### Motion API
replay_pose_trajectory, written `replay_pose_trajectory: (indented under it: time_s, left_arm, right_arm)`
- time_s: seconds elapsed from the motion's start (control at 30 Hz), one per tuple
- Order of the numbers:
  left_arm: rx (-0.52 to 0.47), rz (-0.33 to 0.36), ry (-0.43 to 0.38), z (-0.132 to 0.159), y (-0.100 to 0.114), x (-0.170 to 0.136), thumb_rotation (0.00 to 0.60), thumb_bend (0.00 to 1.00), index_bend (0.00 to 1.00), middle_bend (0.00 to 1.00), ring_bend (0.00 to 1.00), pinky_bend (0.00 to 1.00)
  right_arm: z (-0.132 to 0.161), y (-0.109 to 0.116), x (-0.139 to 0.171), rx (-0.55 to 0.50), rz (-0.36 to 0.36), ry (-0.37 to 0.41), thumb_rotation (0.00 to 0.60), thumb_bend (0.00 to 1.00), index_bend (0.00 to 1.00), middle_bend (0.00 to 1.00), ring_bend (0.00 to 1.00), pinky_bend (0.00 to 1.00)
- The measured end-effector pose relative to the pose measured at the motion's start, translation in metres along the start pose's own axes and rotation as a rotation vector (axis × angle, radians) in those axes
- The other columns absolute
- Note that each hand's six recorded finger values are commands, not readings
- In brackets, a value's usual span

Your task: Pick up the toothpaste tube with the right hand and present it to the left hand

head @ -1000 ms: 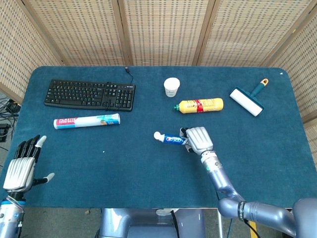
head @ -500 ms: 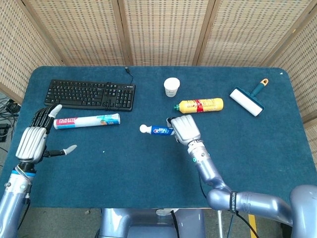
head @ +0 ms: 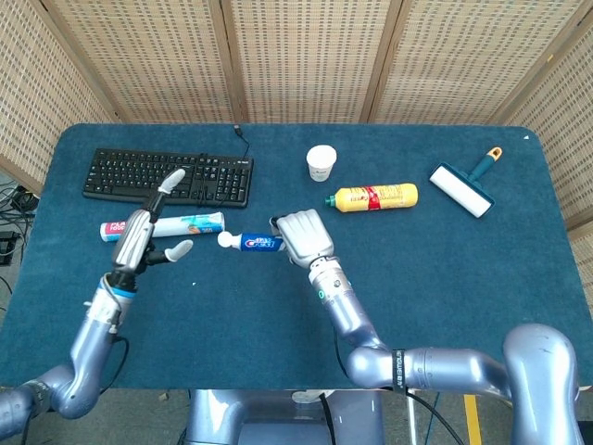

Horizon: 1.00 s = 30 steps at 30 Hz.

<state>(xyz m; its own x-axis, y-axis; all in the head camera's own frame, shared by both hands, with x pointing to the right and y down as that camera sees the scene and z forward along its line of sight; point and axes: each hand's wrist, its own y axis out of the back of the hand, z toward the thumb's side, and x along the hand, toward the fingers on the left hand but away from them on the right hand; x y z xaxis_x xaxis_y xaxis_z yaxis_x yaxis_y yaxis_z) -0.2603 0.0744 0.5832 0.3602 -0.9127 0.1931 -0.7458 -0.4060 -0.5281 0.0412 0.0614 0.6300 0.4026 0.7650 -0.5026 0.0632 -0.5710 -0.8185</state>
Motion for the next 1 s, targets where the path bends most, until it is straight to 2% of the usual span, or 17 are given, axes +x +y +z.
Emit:
replay_pose_trajectory:
  time_s: [0.17, 0.3, 0.57, 1.0]
  left_arm:
    - [-0.101, -0.031, -0.005, 0.007, -0.034, 0.018, 0.118, 0.0, 0.0, 0.0, 0.0, 0.0]
    - [-0.17, -0.046, 0.009, 0.007, -0.051, 0.024, 0.117, 0.0, 0.0, 0.0, 0.0, 0.0]
    - [-0.235, -0.074, 0.033, 0.005, -0.087, 0.037, 0.118, 0.0, 0.0, 0.0, 0.0, 0.0]
    - [-0.258, -0.07, 0.042, 0.003, -0.115, 0.039, 0.12, 0.0, 0.0, 0.0, 0.0, 0.0]
  right_arm:
    - [0.008, -0.001, 0.0, -0.019, 0.005, -0.003, 0.6, 0.63, 0.69, 0.71, 0.58, 0.7]
    - [0.013, -0.004, 0.0, -0.05, 0.017, -0.006, 0.6, 0.63, 0.7, 0.71, 0.58, 0.7]
    - [0.017, -0.002, 0.001, -0.062, 0.012, 0.004, 0.6, 0.64, 0.7, 0.71, 0.58, 0.7]
    - [0.015, 0.0, 0.007, -0.076, 0.012, 0.02, 0.6, 0.64, 0.7, 0.71, 0.58, 0.7]
